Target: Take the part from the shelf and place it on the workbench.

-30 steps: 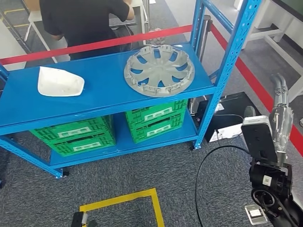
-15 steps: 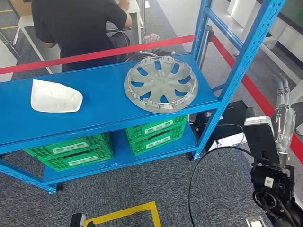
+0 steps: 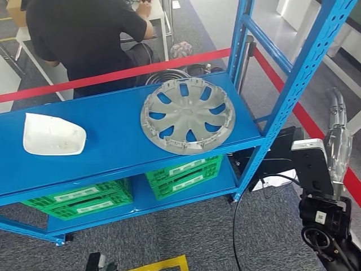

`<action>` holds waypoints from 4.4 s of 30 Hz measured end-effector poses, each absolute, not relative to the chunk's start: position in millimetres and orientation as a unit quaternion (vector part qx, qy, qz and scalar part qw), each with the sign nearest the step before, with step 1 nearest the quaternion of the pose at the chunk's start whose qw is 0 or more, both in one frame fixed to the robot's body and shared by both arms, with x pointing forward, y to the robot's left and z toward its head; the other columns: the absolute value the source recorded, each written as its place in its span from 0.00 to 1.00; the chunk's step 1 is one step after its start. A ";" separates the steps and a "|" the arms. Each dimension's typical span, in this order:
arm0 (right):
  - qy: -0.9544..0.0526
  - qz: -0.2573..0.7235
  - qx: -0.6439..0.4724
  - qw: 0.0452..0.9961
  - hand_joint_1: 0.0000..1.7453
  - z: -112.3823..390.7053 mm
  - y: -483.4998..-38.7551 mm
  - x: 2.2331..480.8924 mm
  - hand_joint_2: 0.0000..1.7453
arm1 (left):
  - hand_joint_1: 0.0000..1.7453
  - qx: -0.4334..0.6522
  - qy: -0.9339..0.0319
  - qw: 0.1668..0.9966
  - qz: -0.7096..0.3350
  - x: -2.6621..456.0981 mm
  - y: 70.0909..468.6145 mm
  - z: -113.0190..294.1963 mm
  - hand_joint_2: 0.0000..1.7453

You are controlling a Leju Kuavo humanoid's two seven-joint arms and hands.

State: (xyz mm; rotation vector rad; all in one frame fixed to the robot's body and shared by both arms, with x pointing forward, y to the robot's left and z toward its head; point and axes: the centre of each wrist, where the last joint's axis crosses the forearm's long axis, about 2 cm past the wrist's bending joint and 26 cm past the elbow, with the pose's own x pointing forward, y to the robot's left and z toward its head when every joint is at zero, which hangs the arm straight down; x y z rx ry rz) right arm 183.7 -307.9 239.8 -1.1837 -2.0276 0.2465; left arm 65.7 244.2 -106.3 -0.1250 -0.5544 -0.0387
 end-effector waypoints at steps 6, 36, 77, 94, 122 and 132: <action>-0.794 0.097 -0.463 0.381 0.00 239.8 -307.8 183.7 0.00 | 0.00 -0.060 -0.271 0.961 -0.019 63.1 245.8 -106.8 0.00; -0.794 0.093 -0.463 0.381 0.00 240.0 -307.4 183.3 0.00 | 0.00 -0.061 -0.272 0.960 -0.021 63.7 244.7 -106.7 0.00; -0.795 0.092 -0.464 0.379 0.00 241.3 -307.9 183.4 0.00 | 0.00 -0.062 -0.274 0.960 -0.022 66.1 244.3 -106.2 0.00; -0.795 0.092 -0.466 0.379 0.00 241.7 -308.5 183.7 0.00 | 0.00 -0.061 -0.273 0.960 -0.022 65.7 244.7 -106.3 0.00; -0.757 0.240 -0.280 0.540 0.00 219.3 -289.9 231.6 0.00 | 0.00 -0.059 -0.280 0.958 -0.021 67.4 245.3 -106.1 0.00; -0.751 0.249 -0.276 0.545 0.00 213.6 -287.2 231.7 0.00 | 0.00 -0.059 -0.280 0.958 -0.022 67.4 245.8 -106.2 0.00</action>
